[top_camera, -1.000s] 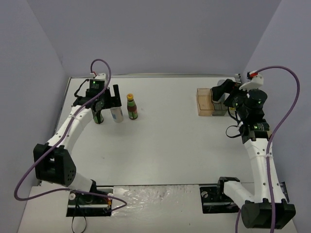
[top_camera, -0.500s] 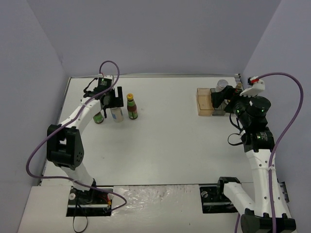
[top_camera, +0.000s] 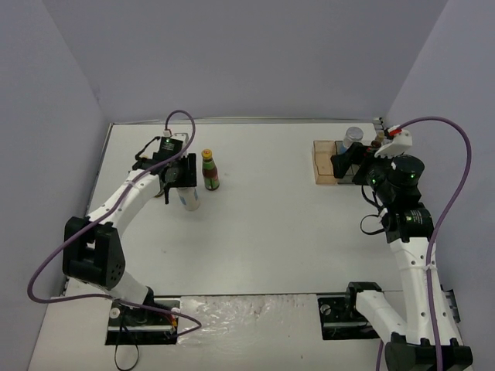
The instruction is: Organize the condiment bottles
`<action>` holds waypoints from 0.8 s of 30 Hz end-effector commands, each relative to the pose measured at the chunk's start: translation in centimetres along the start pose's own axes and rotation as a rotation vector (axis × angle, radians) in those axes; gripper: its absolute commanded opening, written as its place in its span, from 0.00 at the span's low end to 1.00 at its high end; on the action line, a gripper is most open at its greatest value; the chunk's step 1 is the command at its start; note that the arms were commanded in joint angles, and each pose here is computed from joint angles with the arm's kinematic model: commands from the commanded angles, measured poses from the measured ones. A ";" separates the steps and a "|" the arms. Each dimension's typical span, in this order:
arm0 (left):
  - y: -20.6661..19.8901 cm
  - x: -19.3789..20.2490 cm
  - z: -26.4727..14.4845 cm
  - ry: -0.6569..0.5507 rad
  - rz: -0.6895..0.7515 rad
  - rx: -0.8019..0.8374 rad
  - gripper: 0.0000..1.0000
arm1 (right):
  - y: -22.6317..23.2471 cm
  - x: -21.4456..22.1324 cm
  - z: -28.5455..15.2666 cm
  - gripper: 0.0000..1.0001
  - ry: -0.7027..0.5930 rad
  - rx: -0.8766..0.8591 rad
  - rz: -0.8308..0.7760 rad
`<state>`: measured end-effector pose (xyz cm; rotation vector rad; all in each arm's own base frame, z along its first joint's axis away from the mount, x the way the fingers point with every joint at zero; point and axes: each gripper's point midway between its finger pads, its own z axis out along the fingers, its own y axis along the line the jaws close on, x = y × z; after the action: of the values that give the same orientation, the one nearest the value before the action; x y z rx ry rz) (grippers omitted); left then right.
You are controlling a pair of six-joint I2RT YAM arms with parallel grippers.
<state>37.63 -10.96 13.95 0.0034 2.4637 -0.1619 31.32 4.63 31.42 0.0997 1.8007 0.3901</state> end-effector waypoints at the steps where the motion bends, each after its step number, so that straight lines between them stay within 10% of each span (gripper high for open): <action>1: -5.4 -0.1 -4.7 -0.049 0.059 0.124 0.22 | 0.3 -0.7 0.0 1.00 -0.029 -0.021 -0.050; 14: -20.5 -2.4 -6.2 -0.121 0.243 0.340 0.23 | -0.5 1.4 0.2 1.00 0.029 0.021 -0.104; 24: -24.8 -1.7 -2.2 -0.071 0.333 0.322 0.35 | -0.8 2.6 0.2 1.00 0.069 0.031 -0.129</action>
<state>35.30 -33.25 15.85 0.5252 2.4185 -0.3843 30.57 4.70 27.98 0.0223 1.9055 0.3060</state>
